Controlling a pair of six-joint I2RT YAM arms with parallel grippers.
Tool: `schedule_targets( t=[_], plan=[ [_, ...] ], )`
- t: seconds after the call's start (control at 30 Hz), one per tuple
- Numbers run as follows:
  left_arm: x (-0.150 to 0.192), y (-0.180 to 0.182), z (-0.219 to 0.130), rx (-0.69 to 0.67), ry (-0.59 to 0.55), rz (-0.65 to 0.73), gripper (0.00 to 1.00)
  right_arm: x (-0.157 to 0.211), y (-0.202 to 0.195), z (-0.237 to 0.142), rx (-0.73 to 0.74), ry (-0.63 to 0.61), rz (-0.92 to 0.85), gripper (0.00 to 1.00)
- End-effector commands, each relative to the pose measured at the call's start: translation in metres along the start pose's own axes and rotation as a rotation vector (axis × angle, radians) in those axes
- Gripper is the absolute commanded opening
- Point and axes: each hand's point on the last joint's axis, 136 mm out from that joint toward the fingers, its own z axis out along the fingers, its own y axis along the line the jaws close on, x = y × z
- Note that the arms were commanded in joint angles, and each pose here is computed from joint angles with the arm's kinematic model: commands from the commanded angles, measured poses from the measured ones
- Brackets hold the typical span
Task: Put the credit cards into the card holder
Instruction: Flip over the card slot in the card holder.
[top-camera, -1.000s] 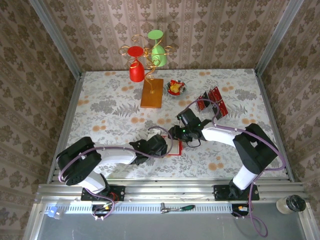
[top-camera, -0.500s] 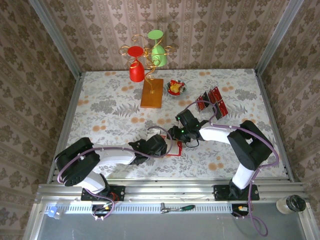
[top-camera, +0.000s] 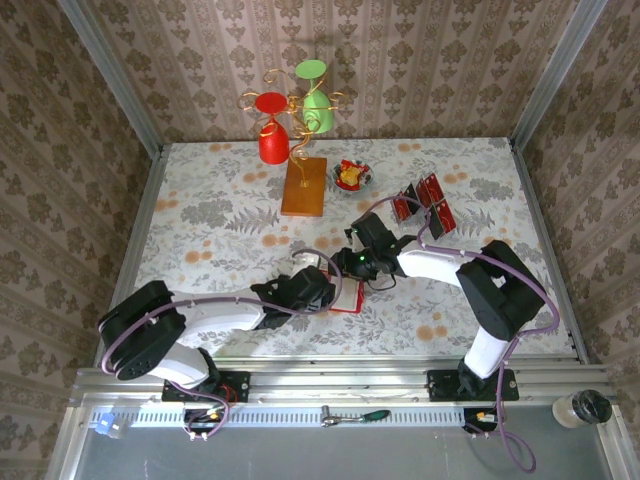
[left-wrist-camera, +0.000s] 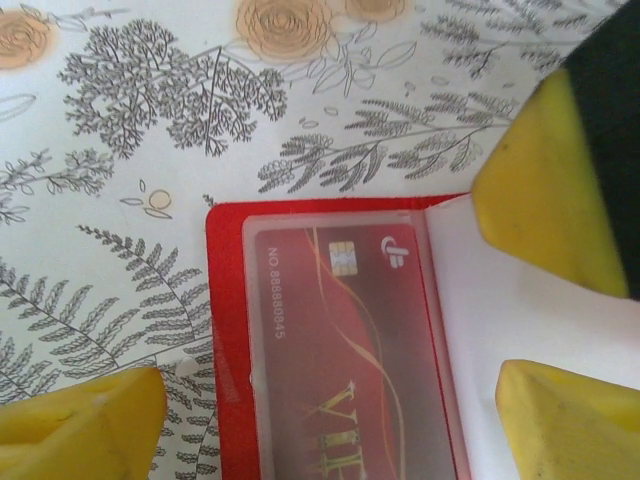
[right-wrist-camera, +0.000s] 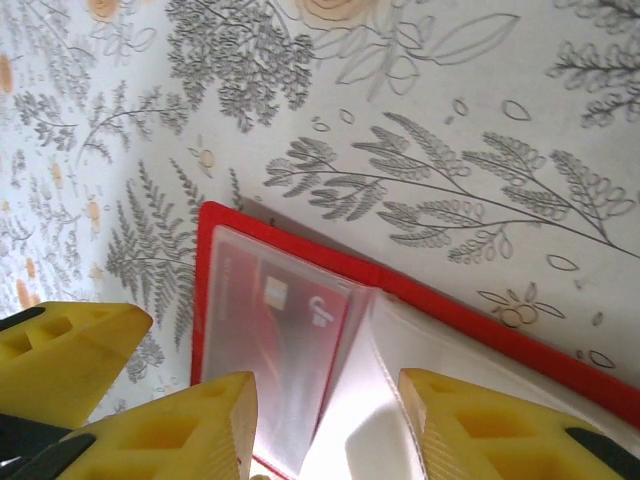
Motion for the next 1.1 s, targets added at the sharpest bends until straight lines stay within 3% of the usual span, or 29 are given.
schedule_targets(
  t=[0.0, 0.27, 0.73, 1.07],
  plan=[
    [-0.008, 0.006, -0.012, -0.016, -0.037, 0.000, 0.88, 0.003, 0.017, -0.007, -0.045, 0.027, -0.010, 0.42],
    [-0.026, 0.027, -0.040, -0.031, -0.118, -0.038, 0.92, 0.007, 0.037, 0.004, -0.075, 0.043, -0.008, 0.45],
    [-0.022, 0.070, -0.064, -0.064, -0.156, -0.124, 0.97, 0.012, 0.039, 0.051, -0.063, 0.079, 0.028, 0.46],
    [-0.018, 0.072, -0.061, -0.070, -0.143, -0.129, 1.00, 0.005, 0.052, 0.035, -0.088, 0.065, -0.006, 0.46]
  ],
)
